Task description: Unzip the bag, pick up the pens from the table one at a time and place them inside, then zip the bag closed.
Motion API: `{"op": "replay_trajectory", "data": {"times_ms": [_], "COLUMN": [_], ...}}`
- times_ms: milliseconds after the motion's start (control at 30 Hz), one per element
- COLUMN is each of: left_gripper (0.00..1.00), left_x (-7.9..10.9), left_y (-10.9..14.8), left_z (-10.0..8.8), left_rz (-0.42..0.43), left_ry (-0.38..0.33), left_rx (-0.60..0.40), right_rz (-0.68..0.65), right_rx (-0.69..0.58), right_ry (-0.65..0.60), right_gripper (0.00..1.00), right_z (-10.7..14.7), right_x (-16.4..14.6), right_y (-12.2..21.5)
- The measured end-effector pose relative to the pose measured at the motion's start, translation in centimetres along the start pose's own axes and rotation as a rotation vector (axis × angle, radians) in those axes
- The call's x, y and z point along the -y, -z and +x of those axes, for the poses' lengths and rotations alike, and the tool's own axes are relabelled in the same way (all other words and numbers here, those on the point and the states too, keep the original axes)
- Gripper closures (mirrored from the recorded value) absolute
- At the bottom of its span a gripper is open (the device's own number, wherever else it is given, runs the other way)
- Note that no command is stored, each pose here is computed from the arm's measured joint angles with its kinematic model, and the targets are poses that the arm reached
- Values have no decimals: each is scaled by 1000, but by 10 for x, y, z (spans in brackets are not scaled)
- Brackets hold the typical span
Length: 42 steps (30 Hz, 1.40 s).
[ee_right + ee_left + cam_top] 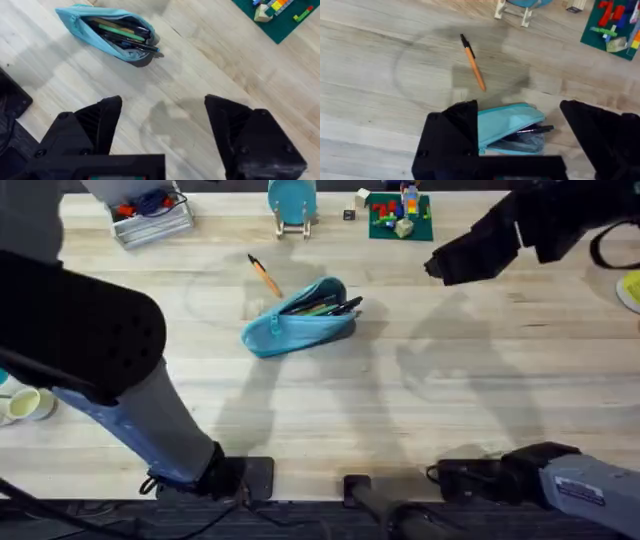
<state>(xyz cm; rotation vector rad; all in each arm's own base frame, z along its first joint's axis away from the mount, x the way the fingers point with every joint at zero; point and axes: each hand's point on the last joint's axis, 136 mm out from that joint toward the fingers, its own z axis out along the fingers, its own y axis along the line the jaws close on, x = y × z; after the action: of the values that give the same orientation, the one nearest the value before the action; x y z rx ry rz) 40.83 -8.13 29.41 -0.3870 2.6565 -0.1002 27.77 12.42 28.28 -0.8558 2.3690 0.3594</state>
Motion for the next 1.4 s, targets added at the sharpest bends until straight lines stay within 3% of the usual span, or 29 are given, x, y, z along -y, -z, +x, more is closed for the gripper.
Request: {"op": "replay_trajectory", "data": {"times_ms": [167, 233, 400, 533, 833, 1033, 1400], "left_gripper": [6, 6, 6, 6, 6, 6, 6], "left_x": [-7, -26, -42, -51, -47, -47, -43], "left_y": [-1, -2, -4, -18, -84, -112, -118], "left_z": [-2, -14, -36, -43, -32, -24, -15], "left_rz": [-10, -25, -21, -19, -41, -60, -67], "left_ry": [56, 134, 183, 204, 175, 168, 151], "left_rx": [-3, 18, 74, 55, -97, -160, -188], "right_rz": [0, 0, 0, 0, 0, 0, 0], "right_rx": [0, 0, 0, 0, 0, 1, 0], "right_ry": [0, 0, 5, 7, 7, 8, 7], "right_gripper": [5, 6, 6, 5, 5, 5, 6], "right_z": [0, 0, 0, 0, 0, 0, 0], "right_x": [0, 0, 0, 0, 0, 0, 0], "right_y": [0, 0, 0, 0, 0, 0, 0]}}
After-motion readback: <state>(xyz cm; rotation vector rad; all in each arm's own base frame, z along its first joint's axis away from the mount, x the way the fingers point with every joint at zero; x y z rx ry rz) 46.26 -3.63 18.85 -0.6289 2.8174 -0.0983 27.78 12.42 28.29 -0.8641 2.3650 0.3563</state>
